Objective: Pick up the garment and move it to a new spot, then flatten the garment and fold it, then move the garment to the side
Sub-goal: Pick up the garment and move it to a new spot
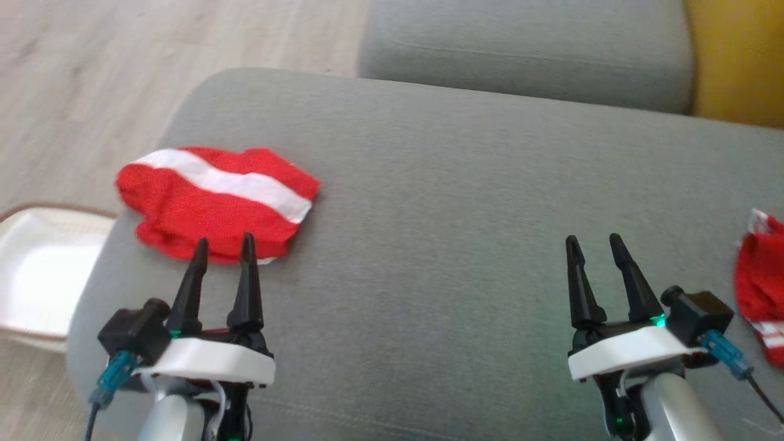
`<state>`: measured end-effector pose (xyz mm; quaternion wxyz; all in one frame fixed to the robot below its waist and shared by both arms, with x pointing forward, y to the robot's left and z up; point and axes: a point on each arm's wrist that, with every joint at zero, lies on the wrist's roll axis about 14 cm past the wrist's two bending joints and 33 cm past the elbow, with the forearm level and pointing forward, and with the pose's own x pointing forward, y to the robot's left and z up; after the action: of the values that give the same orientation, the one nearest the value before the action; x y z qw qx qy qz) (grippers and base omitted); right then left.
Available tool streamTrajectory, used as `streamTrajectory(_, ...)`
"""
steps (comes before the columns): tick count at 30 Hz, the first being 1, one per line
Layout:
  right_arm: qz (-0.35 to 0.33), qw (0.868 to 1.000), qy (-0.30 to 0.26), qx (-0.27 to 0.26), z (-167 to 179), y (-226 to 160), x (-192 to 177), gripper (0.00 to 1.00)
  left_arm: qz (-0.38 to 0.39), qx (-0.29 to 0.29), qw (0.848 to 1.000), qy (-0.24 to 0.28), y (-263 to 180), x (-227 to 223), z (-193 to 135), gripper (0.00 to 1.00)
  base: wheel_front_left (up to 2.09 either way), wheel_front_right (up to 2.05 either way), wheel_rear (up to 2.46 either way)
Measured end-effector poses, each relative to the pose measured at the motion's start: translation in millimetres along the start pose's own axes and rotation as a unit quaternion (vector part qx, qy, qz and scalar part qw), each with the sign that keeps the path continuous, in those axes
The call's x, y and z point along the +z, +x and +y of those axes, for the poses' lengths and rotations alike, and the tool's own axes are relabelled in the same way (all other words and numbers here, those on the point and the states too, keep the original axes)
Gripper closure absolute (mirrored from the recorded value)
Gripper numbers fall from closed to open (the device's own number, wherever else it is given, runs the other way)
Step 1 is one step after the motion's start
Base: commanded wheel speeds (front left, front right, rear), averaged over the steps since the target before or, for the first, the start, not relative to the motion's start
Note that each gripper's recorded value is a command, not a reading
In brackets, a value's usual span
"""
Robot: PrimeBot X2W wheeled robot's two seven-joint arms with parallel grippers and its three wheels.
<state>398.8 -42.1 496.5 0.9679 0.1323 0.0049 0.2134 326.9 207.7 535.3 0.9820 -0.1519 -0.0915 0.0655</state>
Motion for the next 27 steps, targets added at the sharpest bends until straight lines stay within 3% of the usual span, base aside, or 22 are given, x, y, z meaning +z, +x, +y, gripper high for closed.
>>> streamTrajectory(14, 0.033, 0.993, 0.012, 0.111, 76, 26, -21, 0.0, -0.03, 0.113, 0.993, 0.017, -53, 23, 67, 0.0, 0.0, 0.0, 0.0)
streamTrajectory(27, 0.05, 0.99, 0.017, 0.131, 89, 27, -32, 0.0, -0.037, 0.139, 0.989, 0.021, -61, 29, 81, 0.0, 0.0, 0.0, 0.0)
